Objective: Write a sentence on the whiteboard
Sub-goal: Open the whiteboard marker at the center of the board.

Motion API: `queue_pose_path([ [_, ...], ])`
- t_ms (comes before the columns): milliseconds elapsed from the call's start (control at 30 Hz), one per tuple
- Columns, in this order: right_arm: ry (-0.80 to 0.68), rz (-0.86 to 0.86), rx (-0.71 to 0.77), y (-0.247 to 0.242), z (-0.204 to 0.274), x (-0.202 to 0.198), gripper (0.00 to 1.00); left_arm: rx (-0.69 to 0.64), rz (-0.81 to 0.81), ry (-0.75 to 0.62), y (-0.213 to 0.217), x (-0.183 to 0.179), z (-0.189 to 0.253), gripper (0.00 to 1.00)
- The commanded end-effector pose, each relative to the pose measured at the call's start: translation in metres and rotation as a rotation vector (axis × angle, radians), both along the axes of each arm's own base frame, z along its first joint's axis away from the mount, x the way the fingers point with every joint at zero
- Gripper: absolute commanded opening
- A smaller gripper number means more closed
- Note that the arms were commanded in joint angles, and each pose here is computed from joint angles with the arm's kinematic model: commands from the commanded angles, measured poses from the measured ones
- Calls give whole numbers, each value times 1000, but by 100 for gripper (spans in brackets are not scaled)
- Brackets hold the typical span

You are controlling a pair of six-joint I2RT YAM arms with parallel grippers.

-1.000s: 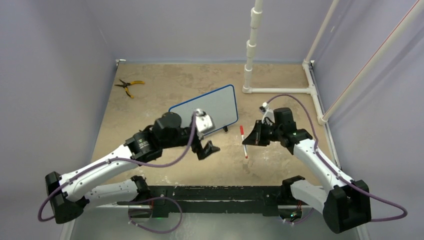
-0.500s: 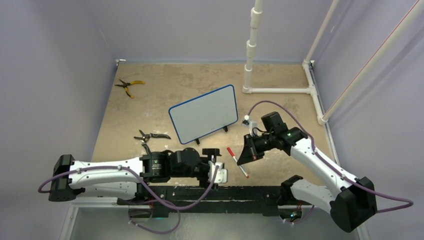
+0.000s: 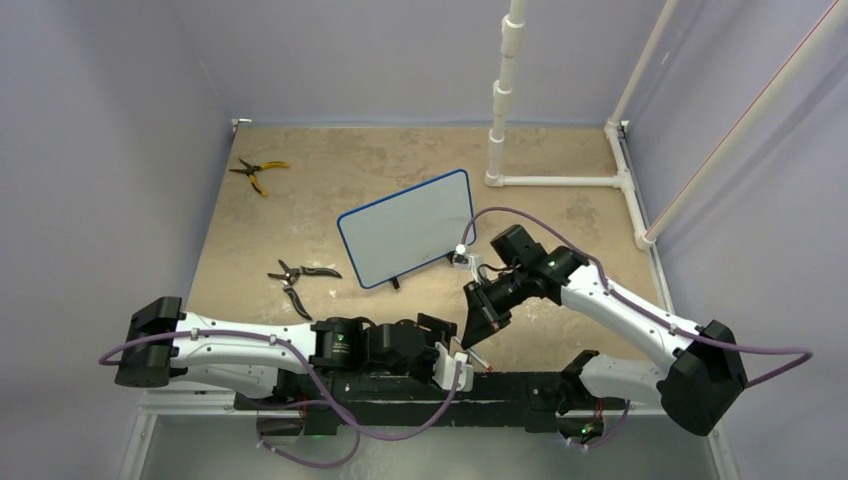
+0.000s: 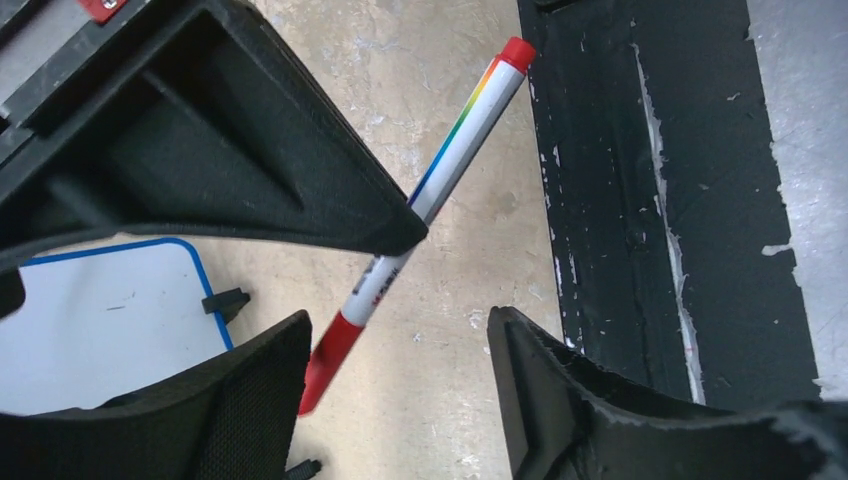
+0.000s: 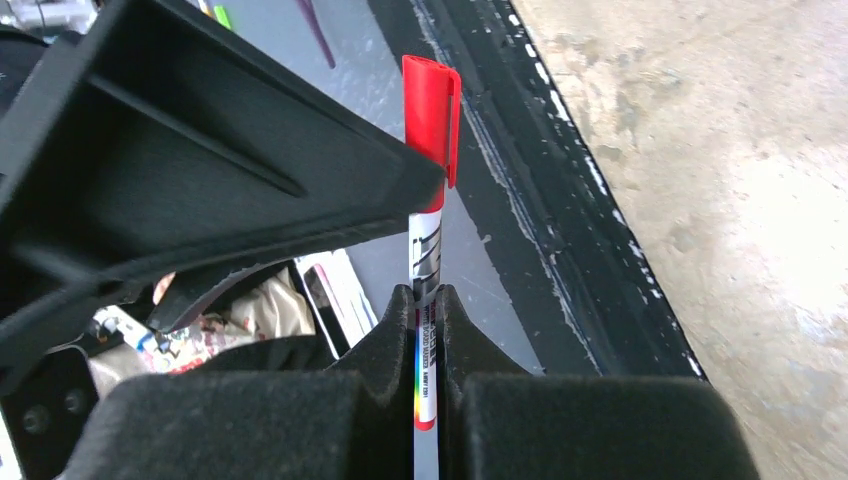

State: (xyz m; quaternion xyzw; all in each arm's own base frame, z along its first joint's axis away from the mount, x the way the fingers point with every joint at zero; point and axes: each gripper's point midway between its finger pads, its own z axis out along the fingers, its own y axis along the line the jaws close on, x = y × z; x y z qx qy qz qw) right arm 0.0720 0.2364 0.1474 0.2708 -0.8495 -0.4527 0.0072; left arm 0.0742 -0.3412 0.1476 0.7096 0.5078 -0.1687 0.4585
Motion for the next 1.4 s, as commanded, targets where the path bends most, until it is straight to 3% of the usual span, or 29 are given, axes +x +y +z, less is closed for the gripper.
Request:
queue_pose_path([
  [0,-16,94,73,14,20,-9,0,-48,2,-32,-7,1,14,59],
  [233,-15,157,76,19,27,-20,0,-32,30,-50,-1,5,9,42],
  [700,-28,168,74,17,33,-25,0,3,88,-94,17,13,9,35],
  [800,-30,173,87,18,36,-26,0,19,72,-82,16,9,5,26],
  [900,-35,173,103,20,41,-25,0,30,69,-61,14,6,4,4],
  [967,-40,162,113,23,44,-23,0,23,84,-33,12,5,3,0],
  [1000,-48,148,120,25,46,-20,2,13,97,-14,11,4,5,0],
  [1167,-156,-24,178,41,64,8,55,-71,142,132,10,0,15,0],
  [1367,-326,-317,298,50,103,53,80,-231,115,332,11,8,43,0],
])
